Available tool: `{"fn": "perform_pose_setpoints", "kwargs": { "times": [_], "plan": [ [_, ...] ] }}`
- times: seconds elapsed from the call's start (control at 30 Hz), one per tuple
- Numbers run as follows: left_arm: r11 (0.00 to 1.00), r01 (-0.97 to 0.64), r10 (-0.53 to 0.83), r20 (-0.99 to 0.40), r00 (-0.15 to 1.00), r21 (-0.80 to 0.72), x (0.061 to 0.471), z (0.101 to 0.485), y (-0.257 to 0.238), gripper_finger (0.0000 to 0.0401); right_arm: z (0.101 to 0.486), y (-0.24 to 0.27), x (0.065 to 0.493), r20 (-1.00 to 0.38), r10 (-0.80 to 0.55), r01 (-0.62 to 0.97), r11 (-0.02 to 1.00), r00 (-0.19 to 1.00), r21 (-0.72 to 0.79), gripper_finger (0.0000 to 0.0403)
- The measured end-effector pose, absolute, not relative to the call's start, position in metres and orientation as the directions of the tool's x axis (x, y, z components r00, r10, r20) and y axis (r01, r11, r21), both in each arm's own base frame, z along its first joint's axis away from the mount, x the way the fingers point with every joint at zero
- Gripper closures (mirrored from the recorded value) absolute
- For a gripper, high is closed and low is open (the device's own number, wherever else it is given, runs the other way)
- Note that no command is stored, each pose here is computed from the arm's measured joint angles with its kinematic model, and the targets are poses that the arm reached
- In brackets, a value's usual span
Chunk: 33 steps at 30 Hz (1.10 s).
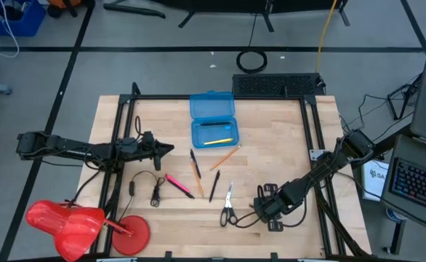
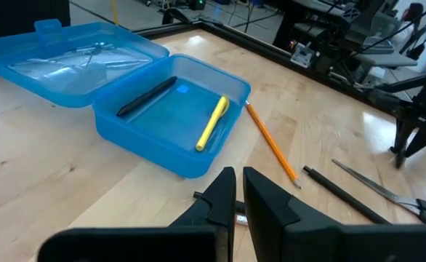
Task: Pick & place school supplies into a supply box
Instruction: Put the black pen into the blue supply box
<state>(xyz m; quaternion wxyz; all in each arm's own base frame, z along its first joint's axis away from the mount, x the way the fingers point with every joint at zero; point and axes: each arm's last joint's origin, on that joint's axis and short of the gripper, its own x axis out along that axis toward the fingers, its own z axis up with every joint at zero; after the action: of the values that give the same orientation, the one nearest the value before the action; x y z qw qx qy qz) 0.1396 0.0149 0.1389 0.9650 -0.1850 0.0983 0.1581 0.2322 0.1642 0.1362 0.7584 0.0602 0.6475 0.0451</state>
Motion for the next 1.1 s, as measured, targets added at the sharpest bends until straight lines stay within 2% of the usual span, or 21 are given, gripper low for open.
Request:
{"fn": "perform_pose_setpoints", "kwargs": {
  "times": [0.17, 0.33, 0.47, 1.1],
  "plan": [
    [0.882, -0.341, 0.269, -0.248, 0.931, -0.326, 0.14, 0.139, 0.015, 0.037, 0.136, 0.162, 0.233, -0.977, 0.149, 0.024, 0.988, 0.154, 0.154, 0.0388],
    [0.882, -0.341, 0.269, -0.248, 0.931, -0.326, 0.14, 0.139, 0.015, 0.037, 0.136, 0.161, 0.234, -0.977, 0.129, 0.034, 0.99, 0.168, 0.136, 0.038],
    [0.882, -0.341, 0.268, -0.248, 0.931, -0.326, 0.14, 0.139, 0.015, 0.037, 0.136, 0.159, 0.236, -0.977, 0.125, 0.045, 0.99, 0.174, 0.135, 0.039],
    [0.882, -0.342, 0.269, -0.248, 0.931, -0.325, 0.14, 0.139, 0.015, 0.037, 0.141, 0.15, 0.237, -0.977, 0.063, 0.069, 0.995, 0.203, 0.079, 0.039]
  ]
}}
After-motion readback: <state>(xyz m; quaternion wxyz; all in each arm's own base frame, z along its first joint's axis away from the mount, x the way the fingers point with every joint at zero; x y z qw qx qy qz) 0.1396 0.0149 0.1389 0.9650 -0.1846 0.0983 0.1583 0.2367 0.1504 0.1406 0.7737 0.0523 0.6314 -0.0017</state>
